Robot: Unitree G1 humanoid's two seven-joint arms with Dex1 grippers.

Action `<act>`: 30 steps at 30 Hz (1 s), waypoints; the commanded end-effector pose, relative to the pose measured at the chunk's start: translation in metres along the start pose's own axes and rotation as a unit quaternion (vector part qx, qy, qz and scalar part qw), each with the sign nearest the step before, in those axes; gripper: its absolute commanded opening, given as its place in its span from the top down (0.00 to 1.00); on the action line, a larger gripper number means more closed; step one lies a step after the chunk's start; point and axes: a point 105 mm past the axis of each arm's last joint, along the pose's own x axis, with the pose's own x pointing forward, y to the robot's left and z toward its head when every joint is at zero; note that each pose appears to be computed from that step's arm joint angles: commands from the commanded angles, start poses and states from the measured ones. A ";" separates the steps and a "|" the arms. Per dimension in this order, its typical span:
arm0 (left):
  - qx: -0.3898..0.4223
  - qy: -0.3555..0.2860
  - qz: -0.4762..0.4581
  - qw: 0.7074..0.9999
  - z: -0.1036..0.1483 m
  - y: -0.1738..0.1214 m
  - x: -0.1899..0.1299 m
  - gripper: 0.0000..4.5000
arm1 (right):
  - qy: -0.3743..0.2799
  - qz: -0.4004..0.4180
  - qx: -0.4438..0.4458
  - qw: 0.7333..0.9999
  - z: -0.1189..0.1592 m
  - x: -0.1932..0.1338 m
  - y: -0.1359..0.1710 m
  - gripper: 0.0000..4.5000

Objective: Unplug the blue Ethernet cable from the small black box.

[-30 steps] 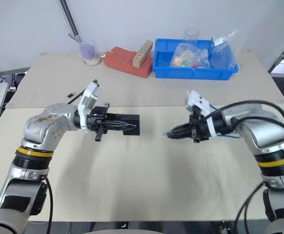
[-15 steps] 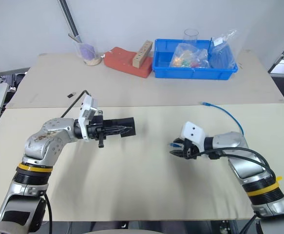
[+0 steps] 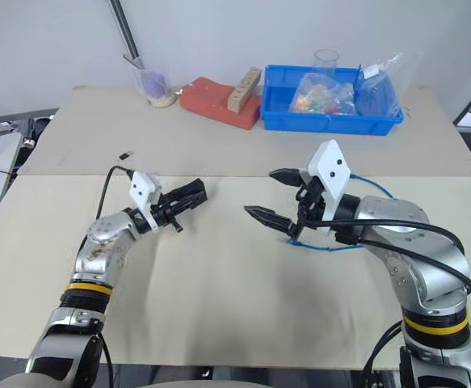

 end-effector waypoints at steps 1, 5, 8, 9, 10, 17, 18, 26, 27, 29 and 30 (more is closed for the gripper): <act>0.035 -0.019 0.026 0.999 0.006 0.011 0.010 0.87 | -0.006 -0.024 -0.014 1.000 0.005 -0.002 0.001 0.01; 0.033 -0.016 0.027 0.999 -0.001 0.014 0.013 0.64 | -0.001 -0.039 -0.014 0.999 0.004 -0.004 -0.002 0.00; 0.032 -0.014 0.024 0.999 -0.004 0.014 0.013 0.34 | 0.002 -0.046 -0.019 0.999 0.003 -0.004 -0.005 0.00; 0.032 -0.014 0.022 0.999 -0.004 0.014 0.013 0.24 | 0.003 -0.047 -0.019 0.999 0.003 -0.005 -0.006 0.00; 0.032 -0.013 0.021 0.999 -0.004 0.014 0.012 0.11 | 0.003 -0.049 -0.018 0.999 0.003 -0.005 -0.008 0.00; 0.027 0.013 -0.015 0.999 0.019 0.024 -0.030 0.01 | 0.048 -0.028 -0.021 0.998 -0.018 -0.026 -0.020 0.00; 0.028 0.022 -0.027 0.999 0.024 0.021 -0.037 0.01 | 0.053 -0.023 -0.021 0.998 -0.021 -0.029 -0.021 0.00; 0.055 0.124 -0.051 0.990 0.073 0.014 -0.111 0.01 | 0.090 -0.005 -0.034 0.995 -0.035 -0.066 -0.036 0.00; 0.061 0.125 -0.039 0.989 0.080 0.017 -0.115 0.01 | 0.092 -0.009 -0.032 0.995 -0.035 -0.068 -0.037 0.00; 0.074 0.129 -0.023 0.989 0.088 0.020 -0.120 0.01 | 0.093 -0.015 -0.027 0.995 -0.037 -0.071 -0.038 0.00; 0.078 0.130 -0.018 0.988 0.089 0.021 -0.121 0.01 | 0.092 -0.017 -0.026 0.995 -0.037 -0.071 -0.039 0.00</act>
